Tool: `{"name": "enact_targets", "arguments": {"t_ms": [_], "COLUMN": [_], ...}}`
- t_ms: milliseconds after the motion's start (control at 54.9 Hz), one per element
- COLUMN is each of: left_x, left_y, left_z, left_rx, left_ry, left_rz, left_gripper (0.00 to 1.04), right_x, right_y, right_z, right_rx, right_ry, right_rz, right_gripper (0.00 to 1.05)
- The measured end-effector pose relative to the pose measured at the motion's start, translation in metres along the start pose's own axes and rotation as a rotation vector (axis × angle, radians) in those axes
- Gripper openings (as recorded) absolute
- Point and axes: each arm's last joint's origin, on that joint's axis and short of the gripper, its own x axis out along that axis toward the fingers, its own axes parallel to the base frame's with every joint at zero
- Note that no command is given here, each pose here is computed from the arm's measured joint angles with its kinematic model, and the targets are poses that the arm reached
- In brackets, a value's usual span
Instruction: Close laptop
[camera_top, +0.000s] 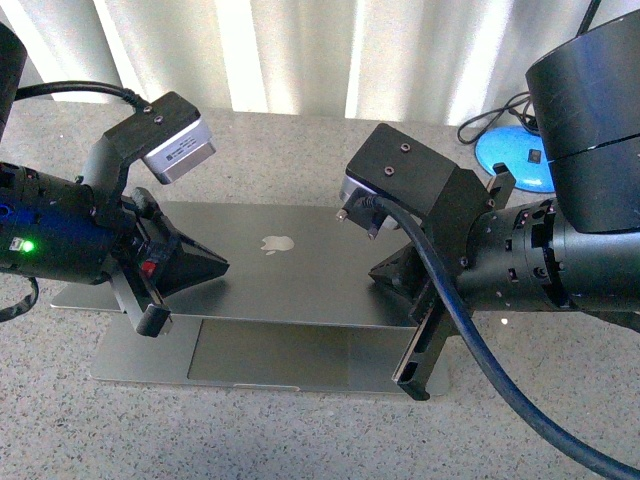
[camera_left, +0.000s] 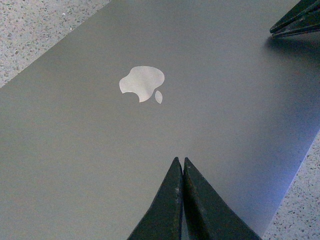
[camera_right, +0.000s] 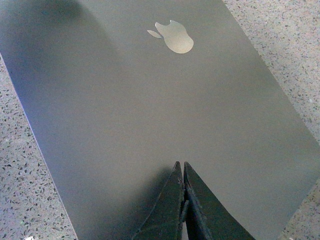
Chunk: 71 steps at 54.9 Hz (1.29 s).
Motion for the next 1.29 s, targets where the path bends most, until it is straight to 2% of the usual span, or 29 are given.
{"name": "enact_targets", "arguments": {"t_ms": [1294], "left_x": [0.02], "left_y": [0.004], "left_z": [-0.034], "left_rx": [-0.091], "left_ry": [0.02], "left_rz": [-0.056], "left_gripper": [0.04], "right_x": [0.023], "right_y": [0.014], "right_z": [-0.025], "right_rx": [0.059], "right_ry": [0.064], "right_rz": [0.054], "right_gripper": [0.01]}}
